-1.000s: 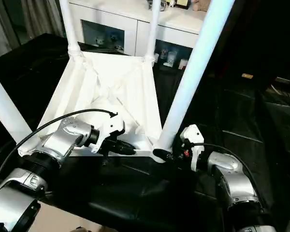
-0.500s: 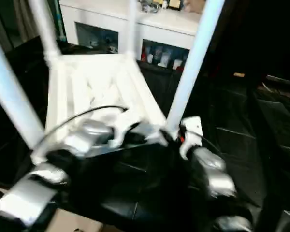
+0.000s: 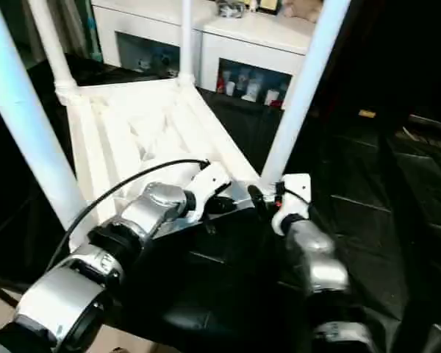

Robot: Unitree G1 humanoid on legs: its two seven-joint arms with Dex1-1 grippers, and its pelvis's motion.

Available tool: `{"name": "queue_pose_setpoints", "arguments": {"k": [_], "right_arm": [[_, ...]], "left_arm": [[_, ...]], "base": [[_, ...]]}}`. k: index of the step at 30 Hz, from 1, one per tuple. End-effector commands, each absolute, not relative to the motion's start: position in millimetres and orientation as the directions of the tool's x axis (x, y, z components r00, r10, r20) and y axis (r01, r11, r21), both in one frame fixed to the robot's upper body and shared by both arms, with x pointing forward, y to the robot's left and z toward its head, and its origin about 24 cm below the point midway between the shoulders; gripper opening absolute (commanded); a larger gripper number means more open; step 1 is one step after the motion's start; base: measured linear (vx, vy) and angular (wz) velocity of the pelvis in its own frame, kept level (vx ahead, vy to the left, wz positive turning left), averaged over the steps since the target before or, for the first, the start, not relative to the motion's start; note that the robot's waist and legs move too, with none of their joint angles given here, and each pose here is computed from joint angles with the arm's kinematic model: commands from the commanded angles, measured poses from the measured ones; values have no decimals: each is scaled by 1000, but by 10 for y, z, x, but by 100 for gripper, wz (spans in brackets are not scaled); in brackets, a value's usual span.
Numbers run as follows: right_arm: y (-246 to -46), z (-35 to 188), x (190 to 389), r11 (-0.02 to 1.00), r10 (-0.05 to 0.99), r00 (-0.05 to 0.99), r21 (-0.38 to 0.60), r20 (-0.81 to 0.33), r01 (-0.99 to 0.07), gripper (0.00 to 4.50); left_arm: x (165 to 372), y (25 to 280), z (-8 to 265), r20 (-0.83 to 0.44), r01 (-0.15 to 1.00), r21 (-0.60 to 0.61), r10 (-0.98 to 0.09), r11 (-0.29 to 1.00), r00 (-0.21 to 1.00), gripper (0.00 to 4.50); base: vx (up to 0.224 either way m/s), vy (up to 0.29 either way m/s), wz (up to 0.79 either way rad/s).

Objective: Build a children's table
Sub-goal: Rotate leg to tighten

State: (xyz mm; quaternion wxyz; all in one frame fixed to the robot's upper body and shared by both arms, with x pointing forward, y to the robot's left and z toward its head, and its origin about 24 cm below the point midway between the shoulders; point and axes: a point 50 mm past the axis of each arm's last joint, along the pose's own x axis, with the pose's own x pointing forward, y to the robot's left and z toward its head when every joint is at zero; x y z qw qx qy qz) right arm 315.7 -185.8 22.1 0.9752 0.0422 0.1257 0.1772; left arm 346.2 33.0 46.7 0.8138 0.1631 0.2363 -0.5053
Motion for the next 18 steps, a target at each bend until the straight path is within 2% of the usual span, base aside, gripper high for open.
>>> {"name": "queue_pose_setpoints", "arguments": {"k": [1, 5, 11, 18], "right_arm": [[-1950, 300, 3089, 878, 477, 847, 96, -233, -468, 380], [-2112, 346, 2929, 778, 615, 742, 52, -266, -626, 380], [-2176, 377, 2814, 697, 700, 656, 71, -280, -714, 380], [-2089, 346, 2754, 640, 756, 597, 108, -268, -761, 380]], "left_arm": [[3346, 519, 235, -638, 915, -70, -723, 398, 265, 0], [3272, 639, 243, -645, 962, -112, -755, 248, 119, 0], [3215, 733, 298, -630, 978, -152, -777, 143, 16, 0], [3140, 766, 316, -614, 978, -186, -788, 90, -45, 0]], "base": [[0, 0, 0], [0, 0, 0], [0, 0, 0], [0, 0, 0]]}}
